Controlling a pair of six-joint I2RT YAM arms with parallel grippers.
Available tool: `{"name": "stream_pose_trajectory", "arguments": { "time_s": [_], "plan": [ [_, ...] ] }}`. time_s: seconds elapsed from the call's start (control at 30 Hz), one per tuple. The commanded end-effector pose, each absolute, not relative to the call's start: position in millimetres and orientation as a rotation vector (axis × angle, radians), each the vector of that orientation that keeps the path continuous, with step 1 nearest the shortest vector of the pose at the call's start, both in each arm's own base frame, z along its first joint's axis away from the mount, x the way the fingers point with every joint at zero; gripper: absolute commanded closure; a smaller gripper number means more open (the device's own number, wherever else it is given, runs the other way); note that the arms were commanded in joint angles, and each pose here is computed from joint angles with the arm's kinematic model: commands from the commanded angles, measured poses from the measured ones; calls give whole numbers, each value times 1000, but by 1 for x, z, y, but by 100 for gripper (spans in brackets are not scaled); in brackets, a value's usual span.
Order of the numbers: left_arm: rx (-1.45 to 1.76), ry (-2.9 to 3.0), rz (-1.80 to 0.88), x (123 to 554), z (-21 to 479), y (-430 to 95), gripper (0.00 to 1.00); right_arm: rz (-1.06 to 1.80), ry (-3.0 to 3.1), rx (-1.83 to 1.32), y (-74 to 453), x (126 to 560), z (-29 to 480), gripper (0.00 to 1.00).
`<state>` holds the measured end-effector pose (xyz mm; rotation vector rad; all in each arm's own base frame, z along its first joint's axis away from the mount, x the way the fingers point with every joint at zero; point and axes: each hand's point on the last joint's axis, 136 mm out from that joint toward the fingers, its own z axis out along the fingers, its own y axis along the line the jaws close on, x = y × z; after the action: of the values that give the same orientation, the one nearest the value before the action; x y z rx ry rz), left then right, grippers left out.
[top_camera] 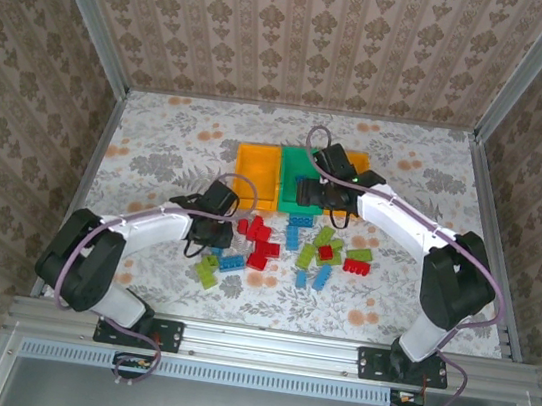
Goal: Sort the legos into containers by color
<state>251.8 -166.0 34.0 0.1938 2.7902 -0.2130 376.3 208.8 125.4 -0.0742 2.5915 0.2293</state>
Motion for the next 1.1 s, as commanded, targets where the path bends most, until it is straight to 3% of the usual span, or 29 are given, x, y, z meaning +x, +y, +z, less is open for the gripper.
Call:
{"name": "stream_pose_trajectory", "arguments": {
  "time_s": [0.0, 0.33, 0.6, 0.8, 0.9, 1.07],
  "plan": [
    [180, 2662, -243, 272, 83, -171, 88, 164, 2562, -75, 197, 369, 133, 23],
    [398, 2438, -543, 326, 171, -266, 88, 221, 2515, 19, 181, 341, 123, 24],
    [516, 2413, -690, 375, 172, -338, 87, 228, 2571, 28, 182, 300, 110, 25],
    [505, 2443, -654, 404, 154, -354, 85, 99, 2651, 13, 182, 266, 101, 26],
    [492, 2460, -616, 415, 147, -355, 84, 61, 2690, 52, 176, 252, 89, 32],
    [493, 2487, -599, 424, 134, -359, 84, 125, 2685, 157, 171, 235, 80, 54]
  ]
}}
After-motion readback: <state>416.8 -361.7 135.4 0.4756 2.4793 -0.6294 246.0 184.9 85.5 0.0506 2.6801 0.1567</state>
